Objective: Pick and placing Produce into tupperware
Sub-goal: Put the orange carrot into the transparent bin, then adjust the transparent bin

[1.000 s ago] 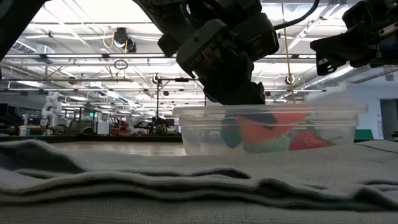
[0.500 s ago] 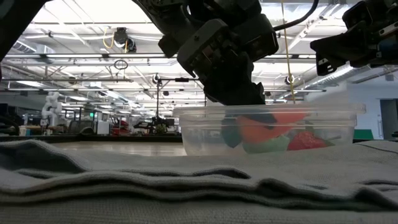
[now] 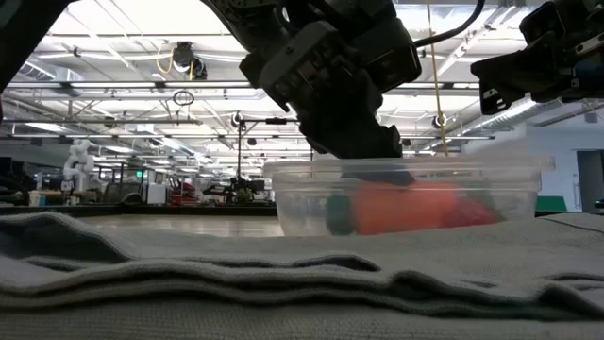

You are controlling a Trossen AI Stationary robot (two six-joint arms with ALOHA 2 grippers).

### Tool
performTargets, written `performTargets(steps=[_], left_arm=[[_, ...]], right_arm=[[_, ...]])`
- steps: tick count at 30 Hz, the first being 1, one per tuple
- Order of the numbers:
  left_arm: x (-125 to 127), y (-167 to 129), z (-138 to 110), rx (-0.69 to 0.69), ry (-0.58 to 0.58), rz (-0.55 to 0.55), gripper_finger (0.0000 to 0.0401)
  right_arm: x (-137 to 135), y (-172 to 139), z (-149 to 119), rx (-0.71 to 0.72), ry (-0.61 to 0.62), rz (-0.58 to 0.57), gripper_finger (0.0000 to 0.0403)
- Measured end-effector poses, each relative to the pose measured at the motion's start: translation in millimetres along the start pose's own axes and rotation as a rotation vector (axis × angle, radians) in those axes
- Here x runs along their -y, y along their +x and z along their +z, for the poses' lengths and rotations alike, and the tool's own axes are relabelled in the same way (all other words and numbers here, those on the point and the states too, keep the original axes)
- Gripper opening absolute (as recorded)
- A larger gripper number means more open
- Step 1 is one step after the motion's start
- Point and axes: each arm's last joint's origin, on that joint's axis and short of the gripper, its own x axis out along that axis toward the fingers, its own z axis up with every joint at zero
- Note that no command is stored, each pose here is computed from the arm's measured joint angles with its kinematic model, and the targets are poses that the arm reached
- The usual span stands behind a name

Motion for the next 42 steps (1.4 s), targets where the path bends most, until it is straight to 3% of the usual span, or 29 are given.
performTargets(steps=[13, 23, 27, 32, 36, 42], left_arm=[[0, -2, 2, -0.001, 0.037, 0.032, 0.0239], [11, -29, 20, 0.044, 0.086, 0.069, 0.0239], [16, -48, 29, 0.057, 0.119, 0.145, 0.0239], [5, -59, 28, 0.002, 0.096, 0.354, 0.0238], [-7, -57, 22, -0.023, 0.062, 0.43, 0.0215], [-19, -62, 17, -0.044, -0.007, 0.513, 0.0141]], right_arm=[[0, 0, 0, 0.001, 0.0, 0.0, 0.0], [0, 0, 0, 0.001, 0.0, 0.0, 0.0], [0, 0, 0, 0.001, 0.0, 0.0, 0.0], [0, 0, 0, 0.0, 0.0, 0.0, 0.0], [0, 0, 0, 0.0, 0.0, 0.0, 0.0], [0, 0, 0, -0.002, -0.001, 0.0, 0.0]])
